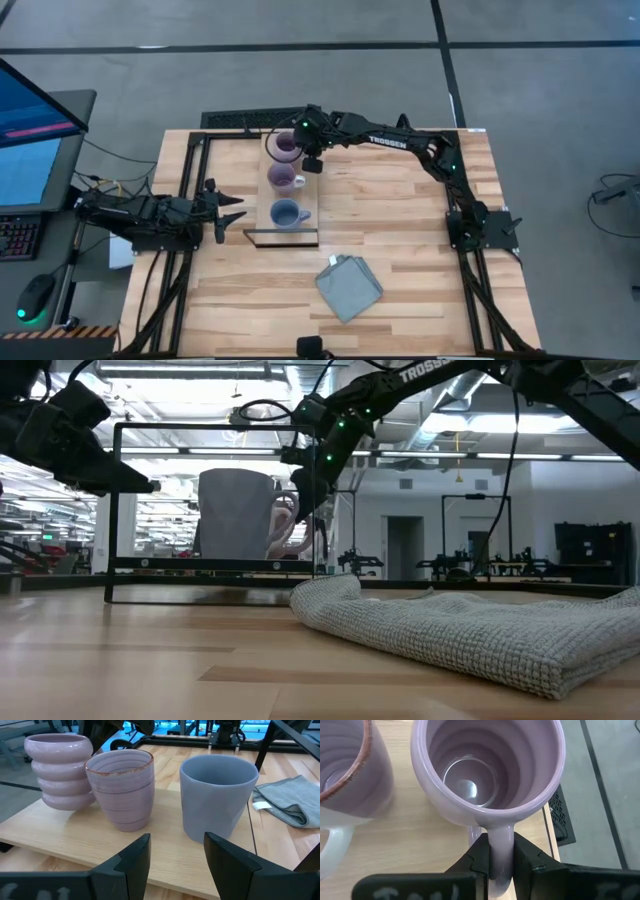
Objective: Stack small to large cups/mugs on shelf
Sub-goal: Put the light purple cup on the shelf
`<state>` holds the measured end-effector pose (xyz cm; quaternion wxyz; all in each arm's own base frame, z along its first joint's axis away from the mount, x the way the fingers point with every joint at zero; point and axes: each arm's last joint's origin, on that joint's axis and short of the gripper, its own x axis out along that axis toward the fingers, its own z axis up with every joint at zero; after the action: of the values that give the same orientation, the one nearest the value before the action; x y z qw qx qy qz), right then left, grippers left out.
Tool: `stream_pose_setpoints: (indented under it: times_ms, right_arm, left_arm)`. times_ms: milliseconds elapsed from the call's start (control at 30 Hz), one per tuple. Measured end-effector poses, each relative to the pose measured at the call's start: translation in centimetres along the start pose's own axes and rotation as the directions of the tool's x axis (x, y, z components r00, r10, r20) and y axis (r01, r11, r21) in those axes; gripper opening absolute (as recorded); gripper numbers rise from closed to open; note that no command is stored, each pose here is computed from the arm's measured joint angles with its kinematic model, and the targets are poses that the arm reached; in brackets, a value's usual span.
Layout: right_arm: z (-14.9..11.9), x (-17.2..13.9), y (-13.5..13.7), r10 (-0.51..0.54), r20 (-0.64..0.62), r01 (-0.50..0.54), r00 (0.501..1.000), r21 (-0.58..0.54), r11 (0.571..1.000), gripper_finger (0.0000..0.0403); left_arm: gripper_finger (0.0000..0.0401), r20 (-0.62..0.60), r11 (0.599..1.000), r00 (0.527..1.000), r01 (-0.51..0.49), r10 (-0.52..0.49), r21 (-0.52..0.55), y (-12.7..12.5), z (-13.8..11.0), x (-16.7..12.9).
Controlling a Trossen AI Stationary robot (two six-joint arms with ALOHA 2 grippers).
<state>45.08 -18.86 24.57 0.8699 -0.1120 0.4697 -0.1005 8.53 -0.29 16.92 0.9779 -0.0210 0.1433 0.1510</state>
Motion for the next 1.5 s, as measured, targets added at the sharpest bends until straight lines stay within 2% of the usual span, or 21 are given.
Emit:
stream_pose_setpoints:
  times_ms: [700,1200,1500]
  right_arm:
    - [0.56,0.03,-0.25,-0.026,0.06,0.025,0.998,0.005,1.0,0.0062]
    - [-0.23,0.07,0.11,0.011,-0.021,-0.011,1.0,0.018,1.0,0.0062]
    - [-0.1,0.09,0.22,0.01,-0.012,-0.009,1.0,0.016,1.0,0.0062]
  left_arm:
    - [0.0177,-0.001,1.0,1.0,-0.001,0.001,0.001,0.0,-0.02,0.01]
    - [0.0177,-0.001,1.0,1.0,-0.001,0.001,0.0,0.0,-0.04,0.02]
    - [0.0177,-0.001,1.0,1.0,-0.001,0.001,0.0,0.0,-0.04,0.02]
